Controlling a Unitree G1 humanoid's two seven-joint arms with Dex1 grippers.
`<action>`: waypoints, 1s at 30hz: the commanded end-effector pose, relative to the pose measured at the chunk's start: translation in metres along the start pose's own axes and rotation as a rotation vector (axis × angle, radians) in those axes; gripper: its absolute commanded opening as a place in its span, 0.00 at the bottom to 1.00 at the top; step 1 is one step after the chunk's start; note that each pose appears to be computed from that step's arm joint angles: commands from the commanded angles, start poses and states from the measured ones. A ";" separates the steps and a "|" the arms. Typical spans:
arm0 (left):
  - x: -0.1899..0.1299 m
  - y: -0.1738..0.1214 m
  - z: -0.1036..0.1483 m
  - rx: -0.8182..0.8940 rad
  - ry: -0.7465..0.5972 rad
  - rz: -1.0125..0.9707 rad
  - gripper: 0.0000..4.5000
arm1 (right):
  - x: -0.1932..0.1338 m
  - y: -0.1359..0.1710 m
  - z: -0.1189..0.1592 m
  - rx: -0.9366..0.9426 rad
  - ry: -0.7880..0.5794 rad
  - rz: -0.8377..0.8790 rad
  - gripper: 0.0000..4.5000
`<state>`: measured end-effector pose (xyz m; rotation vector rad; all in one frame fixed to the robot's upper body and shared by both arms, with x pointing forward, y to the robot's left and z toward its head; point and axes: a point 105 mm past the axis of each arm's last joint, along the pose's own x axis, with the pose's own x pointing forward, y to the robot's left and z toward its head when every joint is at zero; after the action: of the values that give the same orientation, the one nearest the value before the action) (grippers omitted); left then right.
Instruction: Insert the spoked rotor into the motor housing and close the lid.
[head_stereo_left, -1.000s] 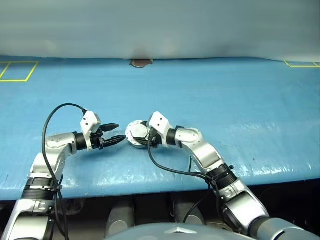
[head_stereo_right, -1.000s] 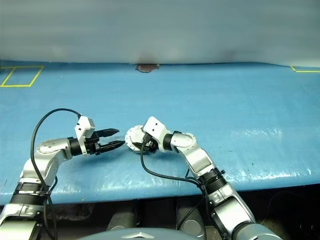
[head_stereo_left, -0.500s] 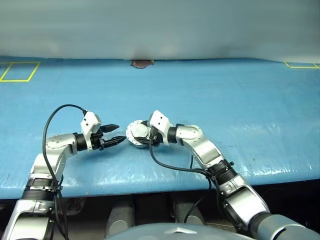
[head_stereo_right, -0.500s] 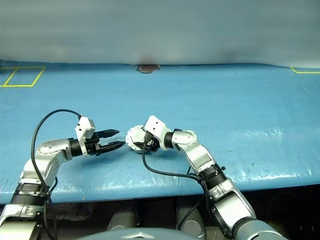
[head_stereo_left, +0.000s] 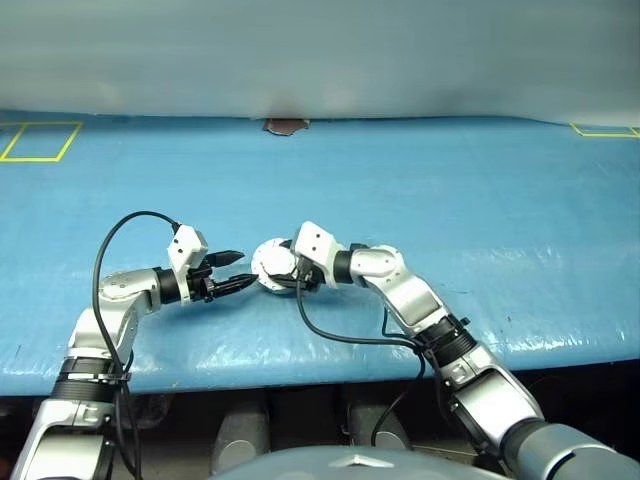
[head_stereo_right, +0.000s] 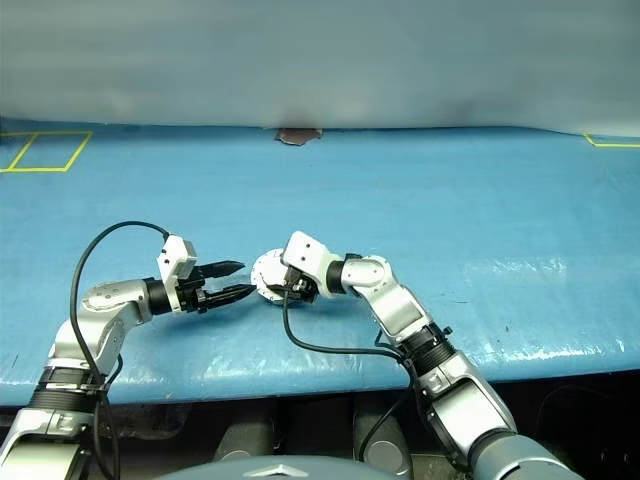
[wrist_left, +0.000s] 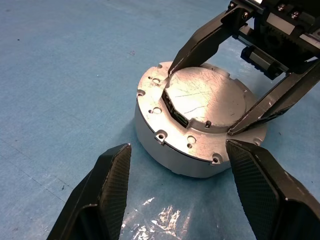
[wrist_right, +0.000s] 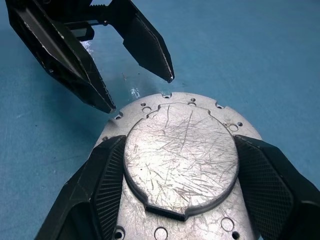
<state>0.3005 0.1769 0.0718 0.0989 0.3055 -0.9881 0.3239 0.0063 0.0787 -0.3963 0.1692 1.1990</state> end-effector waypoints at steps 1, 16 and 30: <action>-0.001 -0.002 0.010 0.028 -0.030 -0.004 0.73 | -0.009 -0.019 -0.003 0.082 -0.005 -0.074 0.67; -0.001 0.001 0.012 0.031 -0.031 -0.002 0.73 | -0.012 -0.018 -0.010 0.097 0.009 -0.066 0.67; -0.001 0.000 0.009 0.023 -0.026 0.004 0.73 | -0.008 -0.018 0.014 0.158 -0.071 -0.073 0.67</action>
<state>0.3005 0.1768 0.0720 0.0919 0.3062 -0.9860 0.3308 -0.0011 0.0836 -0.2146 0.2347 1.1453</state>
